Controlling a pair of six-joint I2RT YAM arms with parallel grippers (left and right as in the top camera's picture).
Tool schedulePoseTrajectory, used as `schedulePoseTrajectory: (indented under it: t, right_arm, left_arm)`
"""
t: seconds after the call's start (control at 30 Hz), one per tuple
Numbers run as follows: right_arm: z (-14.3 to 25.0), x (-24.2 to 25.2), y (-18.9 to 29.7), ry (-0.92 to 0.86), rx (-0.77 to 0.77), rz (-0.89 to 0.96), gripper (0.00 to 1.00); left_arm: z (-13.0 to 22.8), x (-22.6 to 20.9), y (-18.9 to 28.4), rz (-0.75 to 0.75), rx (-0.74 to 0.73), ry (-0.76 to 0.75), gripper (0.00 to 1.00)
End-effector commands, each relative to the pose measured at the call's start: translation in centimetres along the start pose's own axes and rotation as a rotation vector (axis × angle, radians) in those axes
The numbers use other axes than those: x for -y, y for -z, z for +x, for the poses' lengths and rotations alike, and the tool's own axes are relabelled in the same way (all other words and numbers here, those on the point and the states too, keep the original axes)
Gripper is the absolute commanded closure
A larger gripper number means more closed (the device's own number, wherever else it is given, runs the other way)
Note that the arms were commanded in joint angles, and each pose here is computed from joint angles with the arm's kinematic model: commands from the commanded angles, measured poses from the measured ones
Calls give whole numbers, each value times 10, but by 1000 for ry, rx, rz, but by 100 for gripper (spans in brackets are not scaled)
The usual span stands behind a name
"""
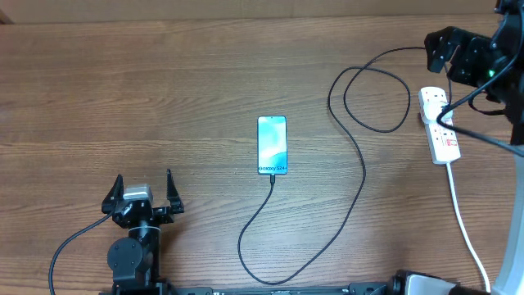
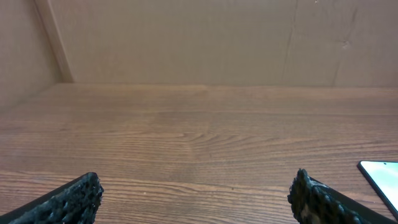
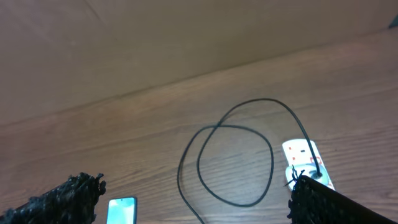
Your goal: Plug charger to phone and switch on socket
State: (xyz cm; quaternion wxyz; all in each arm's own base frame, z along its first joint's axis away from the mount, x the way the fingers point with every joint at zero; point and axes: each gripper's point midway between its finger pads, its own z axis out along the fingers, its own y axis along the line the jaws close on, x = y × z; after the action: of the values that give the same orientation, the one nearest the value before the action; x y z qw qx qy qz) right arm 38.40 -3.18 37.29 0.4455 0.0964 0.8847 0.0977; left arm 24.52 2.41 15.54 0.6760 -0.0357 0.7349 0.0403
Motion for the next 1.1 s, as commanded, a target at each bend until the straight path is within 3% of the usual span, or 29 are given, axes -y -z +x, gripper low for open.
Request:
schedulePoseTrajectory:
  t: [0.0,0.3,1.07]
  right_arm:
    - [0,-6,16,22,60,3,0]
    - [34,-3,20,43,154,-20,0]
    - [88,-40,48,246,717,-291,0]
  left_arm:
    - [-1,0,0,3,7,-21,0]
    - [-1,0,0,3,7,-22,0]
    - [-1,0,0,3,7,-22,0]
